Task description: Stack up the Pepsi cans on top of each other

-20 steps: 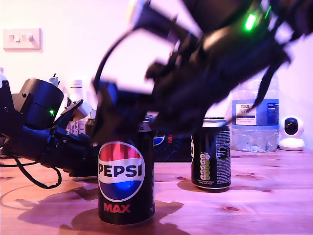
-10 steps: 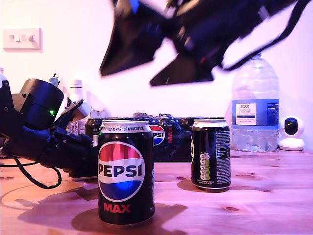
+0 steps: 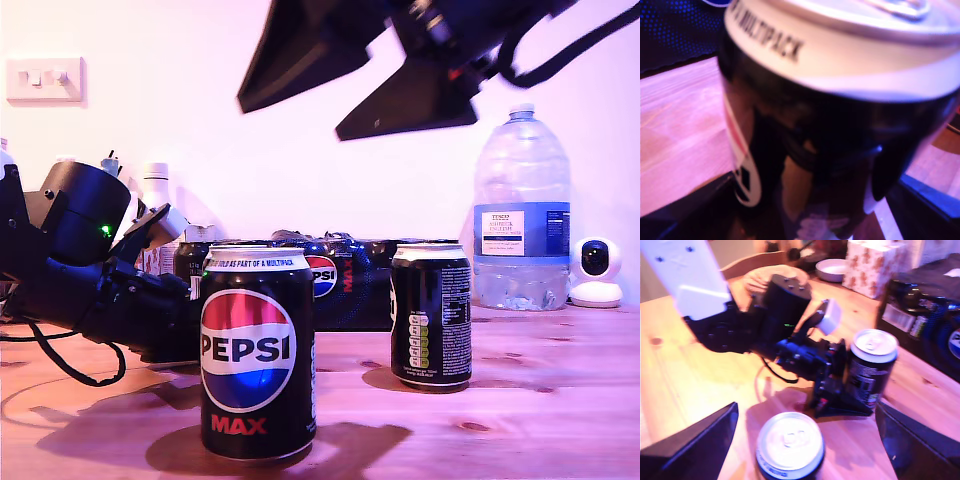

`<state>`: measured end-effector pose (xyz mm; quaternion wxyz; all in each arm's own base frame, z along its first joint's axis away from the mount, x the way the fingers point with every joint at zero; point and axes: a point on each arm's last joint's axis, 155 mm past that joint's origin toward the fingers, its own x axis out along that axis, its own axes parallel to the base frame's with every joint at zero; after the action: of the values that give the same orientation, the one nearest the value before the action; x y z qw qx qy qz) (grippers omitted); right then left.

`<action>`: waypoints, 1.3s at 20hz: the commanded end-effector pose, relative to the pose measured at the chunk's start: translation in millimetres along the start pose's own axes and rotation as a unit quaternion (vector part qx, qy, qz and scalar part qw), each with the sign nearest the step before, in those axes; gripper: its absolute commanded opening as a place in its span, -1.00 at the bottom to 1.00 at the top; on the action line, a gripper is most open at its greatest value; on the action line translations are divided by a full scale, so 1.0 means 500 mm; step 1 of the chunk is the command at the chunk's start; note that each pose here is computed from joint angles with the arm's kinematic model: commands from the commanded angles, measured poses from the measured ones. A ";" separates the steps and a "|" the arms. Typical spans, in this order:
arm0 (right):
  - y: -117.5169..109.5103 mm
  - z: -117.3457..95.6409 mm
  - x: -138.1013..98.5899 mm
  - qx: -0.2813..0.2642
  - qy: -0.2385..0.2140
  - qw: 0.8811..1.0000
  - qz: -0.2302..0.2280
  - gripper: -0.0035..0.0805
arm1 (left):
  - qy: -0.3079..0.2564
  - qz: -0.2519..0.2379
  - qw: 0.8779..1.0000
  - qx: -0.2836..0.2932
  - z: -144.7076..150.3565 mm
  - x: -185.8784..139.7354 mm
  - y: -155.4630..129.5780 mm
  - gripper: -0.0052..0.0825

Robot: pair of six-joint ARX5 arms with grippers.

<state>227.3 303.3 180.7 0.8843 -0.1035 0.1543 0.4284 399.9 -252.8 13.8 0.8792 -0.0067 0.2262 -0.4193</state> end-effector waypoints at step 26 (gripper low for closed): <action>0.013 -0.086 -0.020 0.008 0.094 0.996 0.008 0.80 | -0.040 -0.008 0.999 0.029 0.067 0.016 -0.010 0.90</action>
<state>209.9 283.2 136.2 0.8609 -0.1470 0.2457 0.4205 415.8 -266.6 40.4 0.8847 -0.0021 0.1810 -0.4295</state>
